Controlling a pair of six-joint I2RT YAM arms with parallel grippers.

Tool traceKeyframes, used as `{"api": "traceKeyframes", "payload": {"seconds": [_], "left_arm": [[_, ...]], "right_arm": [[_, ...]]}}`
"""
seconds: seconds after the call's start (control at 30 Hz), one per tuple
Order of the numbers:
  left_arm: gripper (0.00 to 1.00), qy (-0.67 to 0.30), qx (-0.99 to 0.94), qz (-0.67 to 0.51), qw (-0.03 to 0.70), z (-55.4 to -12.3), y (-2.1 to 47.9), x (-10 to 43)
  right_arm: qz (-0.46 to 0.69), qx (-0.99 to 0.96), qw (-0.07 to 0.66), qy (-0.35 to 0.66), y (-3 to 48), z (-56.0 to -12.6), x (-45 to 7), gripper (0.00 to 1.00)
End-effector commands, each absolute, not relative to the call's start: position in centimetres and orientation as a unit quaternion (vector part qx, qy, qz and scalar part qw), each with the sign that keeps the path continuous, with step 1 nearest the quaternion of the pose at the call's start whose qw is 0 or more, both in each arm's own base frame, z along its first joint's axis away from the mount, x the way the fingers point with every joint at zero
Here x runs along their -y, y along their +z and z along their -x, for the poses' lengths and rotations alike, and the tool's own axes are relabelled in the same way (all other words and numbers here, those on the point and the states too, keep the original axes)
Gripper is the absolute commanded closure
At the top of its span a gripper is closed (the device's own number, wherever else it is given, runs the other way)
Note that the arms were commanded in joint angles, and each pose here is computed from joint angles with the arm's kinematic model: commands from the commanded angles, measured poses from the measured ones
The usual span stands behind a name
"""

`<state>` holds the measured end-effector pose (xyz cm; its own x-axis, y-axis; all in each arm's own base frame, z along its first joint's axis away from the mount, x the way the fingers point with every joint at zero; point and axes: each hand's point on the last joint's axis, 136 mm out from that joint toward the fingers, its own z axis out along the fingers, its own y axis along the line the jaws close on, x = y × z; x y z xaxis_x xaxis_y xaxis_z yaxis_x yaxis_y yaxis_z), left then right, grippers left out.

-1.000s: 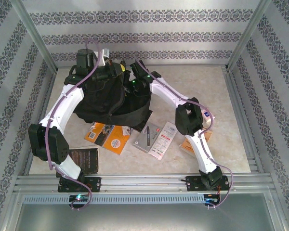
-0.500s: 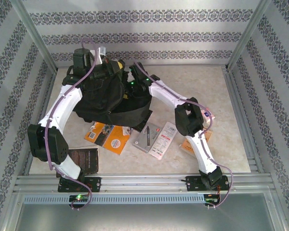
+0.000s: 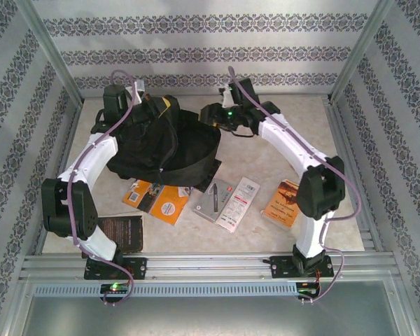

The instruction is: Pack the student bag

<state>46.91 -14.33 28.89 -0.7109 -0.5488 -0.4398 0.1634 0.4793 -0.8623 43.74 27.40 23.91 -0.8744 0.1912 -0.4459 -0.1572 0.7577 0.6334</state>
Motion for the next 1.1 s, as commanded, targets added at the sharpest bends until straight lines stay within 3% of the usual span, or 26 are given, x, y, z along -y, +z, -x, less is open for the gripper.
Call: {"api": "traceKeyframes", "payload": {"seconds": [0.0,0.2,0.27,0.33,0.43,0.57,0.83,1.07], "left_arm": [[1.00,-0.525,-0.751,0.112,0.384,-46.6,30.7,15.1],[1.00,-0.542,-0.747,0.117,0.367,-45.5,28.3,17.0],[1.00,-0.545,-0.748,0.118,0.359,-45.3,27.6,17.4],[1.00,-0.561,-0.739,0.122,0.354,-45.2,27.7,17.6],[1.00,-0.570,-0.734,0.115,0.351,-45.1,28.4,17.8],[1.00,-0.570,-0.733,0.113,0.353,-44.8,28.6,17.8],[1.00,-0.575,-0.729,0.107,0.355,-44.7,29.1,17.9],[1.00,-0.578,-0.727,0.104,0.356,-44.5,29.4,18.0]], "right_arm": [[-0.089,-0.946,0.260,0.170,20.6,-43.4,-17.1,0.40],[-0.290,-0.926,0.233,0.058,14.4,-40.4,-3.1,0.33],[-0.359,-0.904,0.221,0.066,12.3,-39.4,0.5,0.32],[-0.386,-0.896,0.213,0.063,10.7,-39.0,2.9,0.30],[-0.373,-0.907,0.196,0.015,9.2,-39.3,5.7,0.18],[-0.350,-0.917,0.190,0.017,7.5,-40.5,7.0,0.09],[-0.356,-0.915,0.154,0.108,5.4,-41.5,5.5,0.07],[-0.388,-0.901,0.138,0.138,5.3,-39.8,4.3,0.06]]}}
